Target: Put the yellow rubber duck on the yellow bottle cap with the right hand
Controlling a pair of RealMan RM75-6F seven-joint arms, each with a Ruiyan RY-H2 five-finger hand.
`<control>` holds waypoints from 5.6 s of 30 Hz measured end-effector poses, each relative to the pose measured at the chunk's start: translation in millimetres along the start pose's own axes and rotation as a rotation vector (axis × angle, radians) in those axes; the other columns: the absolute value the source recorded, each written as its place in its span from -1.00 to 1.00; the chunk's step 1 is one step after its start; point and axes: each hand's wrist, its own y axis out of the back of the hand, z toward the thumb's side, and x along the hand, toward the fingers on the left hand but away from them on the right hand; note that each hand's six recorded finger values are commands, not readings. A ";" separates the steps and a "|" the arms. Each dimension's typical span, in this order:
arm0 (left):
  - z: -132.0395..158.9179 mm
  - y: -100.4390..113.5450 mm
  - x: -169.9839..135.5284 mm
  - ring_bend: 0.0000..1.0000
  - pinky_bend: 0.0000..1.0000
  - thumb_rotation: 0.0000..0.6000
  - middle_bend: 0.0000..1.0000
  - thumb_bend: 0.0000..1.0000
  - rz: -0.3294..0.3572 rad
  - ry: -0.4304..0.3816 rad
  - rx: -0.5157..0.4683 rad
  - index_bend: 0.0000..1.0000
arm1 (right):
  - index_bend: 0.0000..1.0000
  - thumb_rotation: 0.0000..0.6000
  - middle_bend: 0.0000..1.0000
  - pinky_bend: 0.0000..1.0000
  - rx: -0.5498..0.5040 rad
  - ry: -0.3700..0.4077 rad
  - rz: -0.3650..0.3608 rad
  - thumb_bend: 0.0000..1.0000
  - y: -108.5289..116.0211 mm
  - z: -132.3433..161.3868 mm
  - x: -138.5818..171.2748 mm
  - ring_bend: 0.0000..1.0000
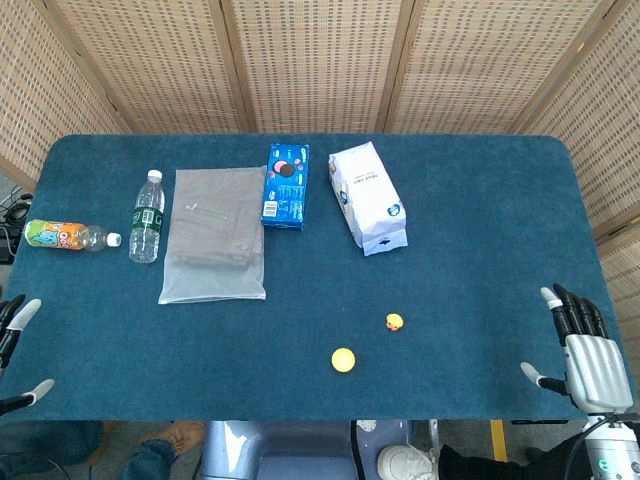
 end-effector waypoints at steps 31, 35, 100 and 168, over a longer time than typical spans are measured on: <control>0.0 -23.6 21.9 -1.00 -1.00 1.00 -1.00 -1.00 -0.063 0.044 0.057 -1.00 | -0.22 1.00 -1.00 -1.00 -0.178 0.188 0.294 -0.86 -79.4 79.6 -91.4 -1.00; -0.1 -28.3 25.3 -1.00 -1.00 1.00 -1.00 -1.00 -0.078 0.052 0.070 -1.00 | -0.20 1.00 -1.00 -1.00 -0.162 0.192 0.330 -0.75 -97.6 92.8 -108.9 -1.00; -3.4 -34.1 31.3 -1.00 -1.00 1.00 -1.00 -1.00 -0.111 0.062 0.063 -1.00 | 0.19 1.00 -1.00 -1.00 -0.190 0.253 0.480 -0.46 -146.8 174.1 -105.0 -1.00; -0.7 -34.9 31.8 -1.00 -1.00 1.00 -1.00 -1.00 -0.108 0.055 0.062 -1.00 | -1.00 1.00 -1.00 -1.00 0.134 0.583 0.196 -1.00 -91.2 195.9 -81.9 -1.00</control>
